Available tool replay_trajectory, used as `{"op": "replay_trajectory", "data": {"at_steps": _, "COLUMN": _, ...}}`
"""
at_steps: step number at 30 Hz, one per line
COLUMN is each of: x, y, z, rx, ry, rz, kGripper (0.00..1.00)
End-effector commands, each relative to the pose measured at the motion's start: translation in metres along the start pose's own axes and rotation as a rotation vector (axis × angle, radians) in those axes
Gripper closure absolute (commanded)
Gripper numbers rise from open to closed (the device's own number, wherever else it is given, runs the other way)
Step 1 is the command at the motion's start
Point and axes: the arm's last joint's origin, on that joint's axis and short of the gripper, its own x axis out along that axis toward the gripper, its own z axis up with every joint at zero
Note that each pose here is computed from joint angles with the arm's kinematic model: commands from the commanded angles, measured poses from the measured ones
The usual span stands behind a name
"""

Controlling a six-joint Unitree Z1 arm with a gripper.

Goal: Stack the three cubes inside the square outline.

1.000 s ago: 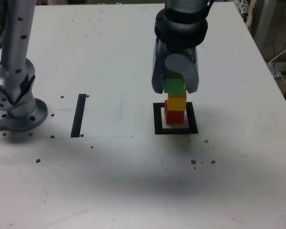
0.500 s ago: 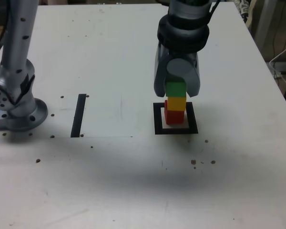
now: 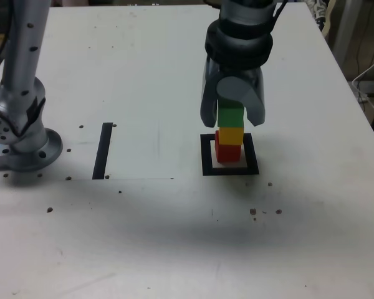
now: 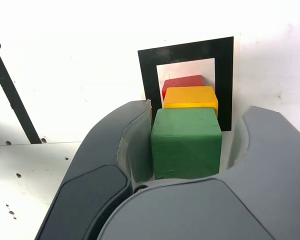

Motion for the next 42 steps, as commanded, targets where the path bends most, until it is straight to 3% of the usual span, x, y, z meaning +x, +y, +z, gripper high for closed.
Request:
{"op": "replay_trajectory", "data": {"at_steps": 1, "x": -0.001, "y": 0.002, "z": -0.002, "rx": -0.001, "ry": 0.002, "rz": 0.002, "kGripper": 0.01}}
{"op": "replay_trajectory", "data": {"at_steps": 14, "x": -0.016, "y": 0.005, "z": -0.012, "rx": -0.004, "ry": -0.036, "rz": 0.014, "kGripper": 0.01}}
{"op": "replay_trajectory", "data": {"at_steps": 29, "x": -0.024, "y": 0.006, "z": -0.02, "rx": 0.003, "ry": -0.039, "rz": -0.001, "kGripper": 0.01}}
{"op": "replay_trajectory", "data": {"at_steps": 36, "x": -0.043, "y": 0.019, "z": -0.058, "rx": 0.004, "ry": -0.038, "rz": -0.044, "kGripper": 0.01}}
{"op": "replay_trajectory", "data": {"at_steps": 42, "x": -0.054, "y": 0.029, "z": -0.107, "rx": 0.007, "ry": -0.032, "rz": -0.052, "kGripper": 0.01}}
